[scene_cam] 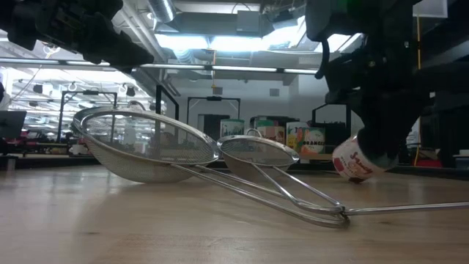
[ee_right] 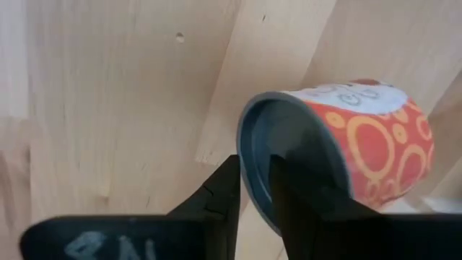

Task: Pick and place cans onto a shelf
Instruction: Put the canned meatballs on the shelf

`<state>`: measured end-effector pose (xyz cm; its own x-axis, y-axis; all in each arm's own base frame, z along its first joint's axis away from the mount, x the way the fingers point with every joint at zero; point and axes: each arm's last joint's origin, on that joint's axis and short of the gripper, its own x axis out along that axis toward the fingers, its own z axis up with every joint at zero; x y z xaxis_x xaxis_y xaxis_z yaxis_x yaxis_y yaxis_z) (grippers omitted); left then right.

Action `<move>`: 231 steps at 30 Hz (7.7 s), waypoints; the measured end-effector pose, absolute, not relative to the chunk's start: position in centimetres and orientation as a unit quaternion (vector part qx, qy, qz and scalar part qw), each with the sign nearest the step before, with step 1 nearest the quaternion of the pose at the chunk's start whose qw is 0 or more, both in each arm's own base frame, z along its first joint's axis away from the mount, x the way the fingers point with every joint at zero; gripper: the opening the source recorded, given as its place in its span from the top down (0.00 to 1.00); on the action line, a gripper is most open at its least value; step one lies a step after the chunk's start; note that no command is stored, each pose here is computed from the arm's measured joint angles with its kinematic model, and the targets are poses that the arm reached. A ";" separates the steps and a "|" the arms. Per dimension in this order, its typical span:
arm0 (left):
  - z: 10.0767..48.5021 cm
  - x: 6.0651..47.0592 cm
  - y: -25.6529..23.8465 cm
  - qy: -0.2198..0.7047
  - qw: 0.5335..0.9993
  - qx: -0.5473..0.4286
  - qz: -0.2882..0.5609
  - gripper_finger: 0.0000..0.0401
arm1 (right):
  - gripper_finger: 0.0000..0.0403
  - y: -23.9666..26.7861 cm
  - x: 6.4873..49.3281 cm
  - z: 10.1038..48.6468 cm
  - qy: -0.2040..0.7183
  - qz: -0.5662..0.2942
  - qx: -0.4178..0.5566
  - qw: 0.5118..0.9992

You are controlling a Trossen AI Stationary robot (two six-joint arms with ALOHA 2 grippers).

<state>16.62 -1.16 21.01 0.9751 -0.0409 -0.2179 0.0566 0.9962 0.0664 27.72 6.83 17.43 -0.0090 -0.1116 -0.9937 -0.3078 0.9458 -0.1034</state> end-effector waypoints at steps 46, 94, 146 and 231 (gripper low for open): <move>21.1 16.6 -1.2 0.105 0.994 0.036 -0.024 0.80 | 0.77 5.7 26.6 17.7 0.738 -0.149 0.015 0.658; 21.1 16.6 -1.2 0.105 0.994 0.036 -0.024 0.80 | 0.99 4.2 28.0 17.1 0.672 -0.215 0.081 0.704; 20.8 16.6 -1.2 0.119 0.992 0.039 -0.025 0.80 | 0.57 3.2 30.4 18.3 0.581 -0.280 0.258 0.719; 20.8 16.6 -1.2 0.122 0.991 0.038 -0.025 0.80 | 0.97 0.6 30.9 21.9 0.732 -0.173 0.341 0.564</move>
